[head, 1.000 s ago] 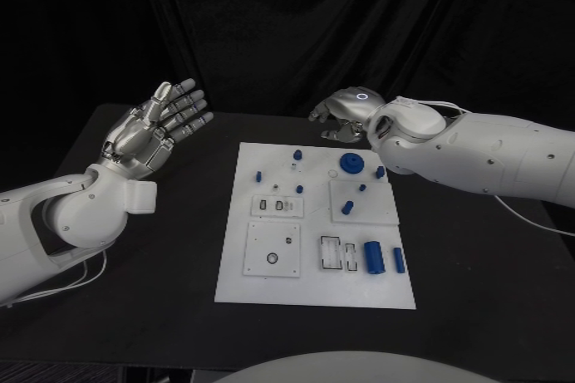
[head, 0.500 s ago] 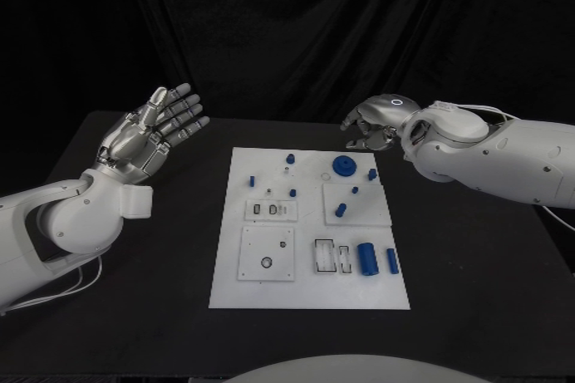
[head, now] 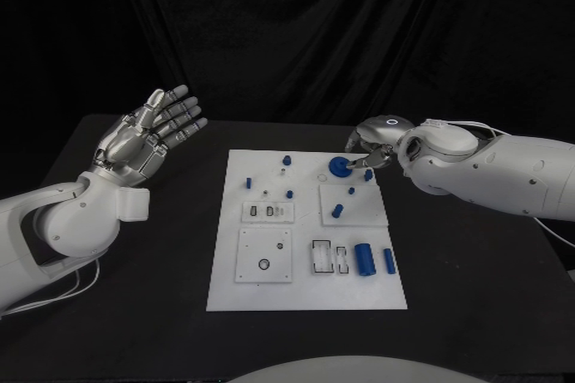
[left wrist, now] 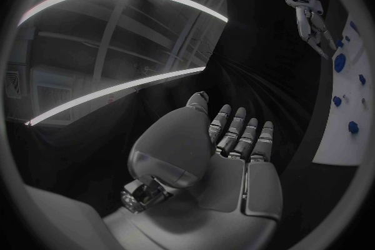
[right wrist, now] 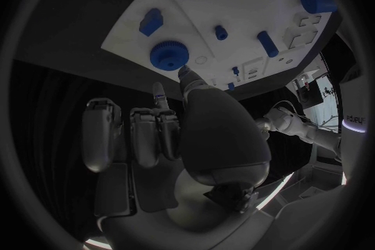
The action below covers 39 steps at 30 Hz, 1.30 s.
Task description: Assemble the parts on the task board
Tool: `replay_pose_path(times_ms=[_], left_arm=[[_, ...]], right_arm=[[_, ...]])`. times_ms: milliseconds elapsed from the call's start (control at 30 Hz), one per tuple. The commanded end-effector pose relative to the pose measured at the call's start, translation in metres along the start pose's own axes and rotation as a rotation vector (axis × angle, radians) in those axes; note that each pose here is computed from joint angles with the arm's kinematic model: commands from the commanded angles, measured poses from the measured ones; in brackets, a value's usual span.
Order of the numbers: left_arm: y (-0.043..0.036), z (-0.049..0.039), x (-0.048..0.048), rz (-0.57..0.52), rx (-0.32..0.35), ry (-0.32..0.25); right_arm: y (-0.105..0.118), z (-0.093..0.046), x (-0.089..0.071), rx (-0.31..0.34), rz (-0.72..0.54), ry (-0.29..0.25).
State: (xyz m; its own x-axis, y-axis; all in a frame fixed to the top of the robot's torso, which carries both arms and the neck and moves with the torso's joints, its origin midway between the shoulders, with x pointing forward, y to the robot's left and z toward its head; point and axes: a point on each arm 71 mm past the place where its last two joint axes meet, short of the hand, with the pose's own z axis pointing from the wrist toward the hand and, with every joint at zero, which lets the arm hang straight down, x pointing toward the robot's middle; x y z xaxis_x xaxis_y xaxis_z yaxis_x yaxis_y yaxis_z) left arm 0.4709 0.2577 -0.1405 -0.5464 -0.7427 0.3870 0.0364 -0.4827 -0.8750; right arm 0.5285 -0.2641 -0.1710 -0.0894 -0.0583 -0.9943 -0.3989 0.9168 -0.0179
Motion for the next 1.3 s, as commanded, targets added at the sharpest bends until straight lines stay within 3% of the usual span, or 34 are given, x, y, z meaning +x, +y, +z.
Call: replay_pose_path(times_ms=[33,300,767,1300], left_arm=[[-0.0022,0.0001,0.0013,-0.018,0.034,0.014],[-0.0021,0.0001,0.0009,-0.018,0.031,0.014],[0.0,0.0017,0.0011,-0.022,0.017,0.021],[0.0011,0.0026,0.0011,-0.024,0.01,0.024]], right_arm=[[-0.003,-0.001,0.008,0.028,-0.005,0.048],[-0.002,0.001,0.014,0.028,-0.003,0.054],[0.002,0.006,0.011,0.018,0.004,-0.033],[0.004,0.011,0.013,0.029,0.0,-0.017]])
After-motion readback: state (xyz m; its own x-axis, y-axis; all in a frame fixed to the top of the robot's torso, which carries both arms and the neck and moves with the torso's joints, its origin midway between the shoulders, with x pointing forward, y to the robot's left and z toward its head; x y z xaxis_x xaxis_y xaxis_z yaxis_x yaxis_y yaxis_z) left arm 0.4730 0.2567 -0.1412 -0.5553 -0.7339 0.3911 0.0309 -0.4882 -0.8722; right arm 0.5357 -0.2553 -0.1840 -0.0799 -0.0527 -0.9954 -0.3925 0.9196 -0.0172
